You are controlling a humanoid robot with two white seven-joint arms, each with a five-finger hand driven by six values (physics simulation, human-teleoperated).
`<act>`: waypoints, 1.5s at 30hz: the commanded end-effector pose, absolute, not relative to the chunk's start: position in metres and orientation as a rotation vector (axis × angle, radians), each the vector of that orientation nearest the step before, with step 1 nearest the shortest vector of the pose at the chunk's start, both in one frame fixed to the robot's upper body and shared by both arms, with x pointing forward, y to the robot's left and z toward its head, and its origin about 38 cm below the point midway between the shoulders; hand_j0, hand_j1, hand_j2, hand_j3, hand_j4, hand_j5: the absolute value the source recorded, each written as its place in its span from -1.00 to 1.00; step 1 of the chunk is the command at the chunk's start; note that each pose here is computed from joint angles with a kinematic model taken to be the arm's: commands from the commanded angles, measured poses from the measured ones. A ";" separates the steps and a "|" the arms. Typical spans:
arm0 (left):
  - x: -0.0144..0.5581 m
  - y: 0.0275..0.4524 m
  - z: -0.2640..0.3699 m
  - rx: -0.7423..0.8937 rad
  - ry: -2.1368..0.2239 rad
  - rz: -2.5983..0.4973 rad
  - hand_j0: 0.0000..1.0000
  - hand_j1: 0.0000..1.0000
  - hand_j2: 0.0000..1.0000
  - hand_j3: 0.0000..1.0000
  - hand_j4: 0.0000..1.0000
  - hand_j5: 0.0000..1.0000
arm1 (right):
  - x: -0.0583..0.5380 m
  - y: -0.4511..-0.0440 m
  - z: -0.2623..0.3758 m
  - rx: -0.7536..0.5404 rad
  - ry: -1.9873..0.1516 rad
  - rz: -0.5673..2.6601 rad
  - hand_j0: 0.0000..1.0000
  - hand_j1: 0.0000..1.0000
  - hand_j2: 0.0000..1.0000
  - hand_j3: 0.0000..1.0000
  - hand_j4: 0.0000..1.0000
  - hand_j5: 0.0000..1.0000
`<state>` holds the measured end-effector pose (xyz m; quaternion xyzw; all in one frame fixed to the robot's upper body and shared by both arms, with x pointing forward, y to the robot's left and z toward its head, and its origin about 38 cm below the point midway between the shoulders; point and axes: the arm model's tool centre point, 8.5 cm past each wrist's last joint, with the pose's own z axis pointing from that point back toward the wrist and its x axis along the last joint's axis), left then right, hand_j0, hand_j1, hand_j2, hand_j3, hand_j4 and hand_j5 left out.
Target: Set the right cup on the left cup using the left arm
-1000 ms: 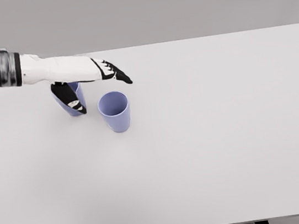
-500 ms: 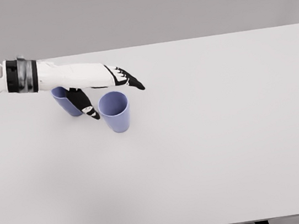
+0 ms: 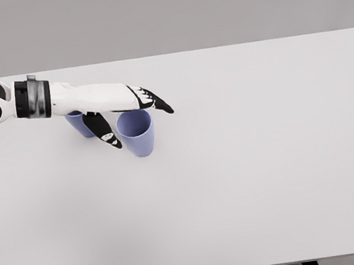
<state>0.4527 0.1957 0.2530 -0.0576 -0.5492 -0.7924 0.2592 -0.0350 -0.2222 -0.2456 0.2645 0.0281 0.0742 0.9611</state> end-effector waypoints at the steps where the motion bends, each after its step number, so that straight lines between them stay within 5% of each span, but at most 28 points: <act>1: 0.453 0.195 0.254 -0.160 -1.496 -2.135 1.00 1.00 1.00 1.00 1.00 1.00 | -0.035 -0.222 -0.246 0.537 0.057 0.152 1.00 1.00 1.00 1.00 1.00 1.00; 17: 0.451 0.199 0.247 -0.166 -1.482 -2.130 1.00 1.00 1.00 1.00 1.00 1.00 | -0.035 -0.222 -0.246 0.537 0.057 0.152 1.00 1.00 1.00 1.00 1.00 1.00; 23: 0.466 0.212 0.249 -0.035 -1.474 -2.149 1.00 1.00 1.00 1.00 1.00 1.00 | -0.035 -0.222 -0.246 0.537 0.056 0.152 1.00 1.00 1.00 1.00 1.00 1.00; 45: 0.467 0.195 0.222 -0.099 -1.455 -2.137 1.00 1.00 1.00 1.00 1.00 1.00 | -0.035 -0.222 -0.246 0.537 0.057 0.152 1.00 1.00 1.00 1.00 1.00 1.00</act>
